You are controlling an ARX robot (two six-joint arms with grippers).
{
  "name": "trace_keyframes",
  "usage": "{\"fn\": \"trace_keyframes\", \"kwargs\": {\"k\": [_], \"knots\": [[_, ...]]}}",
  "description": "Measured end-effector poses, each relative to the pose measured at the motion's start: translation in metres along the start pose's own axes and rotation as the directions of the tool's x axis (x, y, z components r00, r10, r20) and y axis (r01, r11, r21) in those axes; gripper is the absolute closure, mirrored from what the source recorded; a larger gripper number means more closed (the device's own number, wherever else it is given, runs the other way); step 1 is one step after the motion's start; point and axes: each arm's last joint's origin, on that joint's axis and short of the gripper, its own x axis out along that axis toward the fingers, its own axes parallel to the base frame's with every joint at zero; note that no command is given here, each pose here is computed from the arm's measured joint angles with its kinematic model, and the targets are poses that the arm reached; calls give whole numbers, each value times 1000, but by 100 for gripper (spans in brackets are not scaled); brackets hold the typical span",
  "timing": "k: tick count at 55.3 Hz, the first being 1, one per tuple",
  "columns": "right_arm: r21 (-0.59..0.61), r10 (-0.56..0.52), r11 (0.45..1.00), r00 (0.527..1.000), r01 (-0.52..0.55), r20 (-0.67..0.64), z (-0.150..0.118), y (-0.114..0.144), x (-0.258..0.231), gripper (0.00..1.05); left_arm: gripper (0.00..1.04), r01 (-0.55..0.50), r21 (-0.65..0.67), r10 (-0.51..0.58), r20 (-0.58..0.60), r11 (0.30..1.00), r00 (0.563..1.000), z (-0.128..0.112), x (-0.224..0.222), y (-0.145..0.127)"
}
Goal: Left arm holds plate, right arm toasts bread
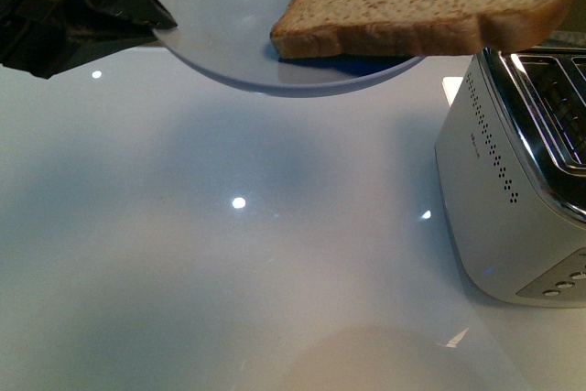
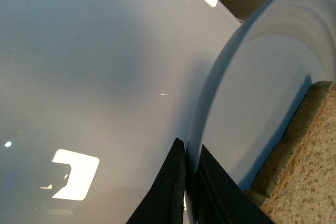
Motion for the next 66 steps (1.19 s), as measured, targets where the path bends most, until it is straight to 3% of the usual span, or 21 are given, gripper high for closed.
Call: {"fn": "trace_keyframes", "kwargs": {"k": [53,56,59,66], "knots": [[0,0,1000,1000,0,0,0,0,0,9,101,-8,7,8,-8,1000,1000,-5,0,-7],[21,-85,996,992,88,-97,-1,0,0,9,101,-8,7,8,-8,1000,1000,-5,0,-7],[-7,-209,977,943,215,-260,-3,1,1,9,101,-8,7,8,-8,1000,1000,-5,0,-7],[-74,-316,948,876,311,-365,-10,2,1,9,101,-8,7,8,-8,1000,1000,-5,0,-7]]}}
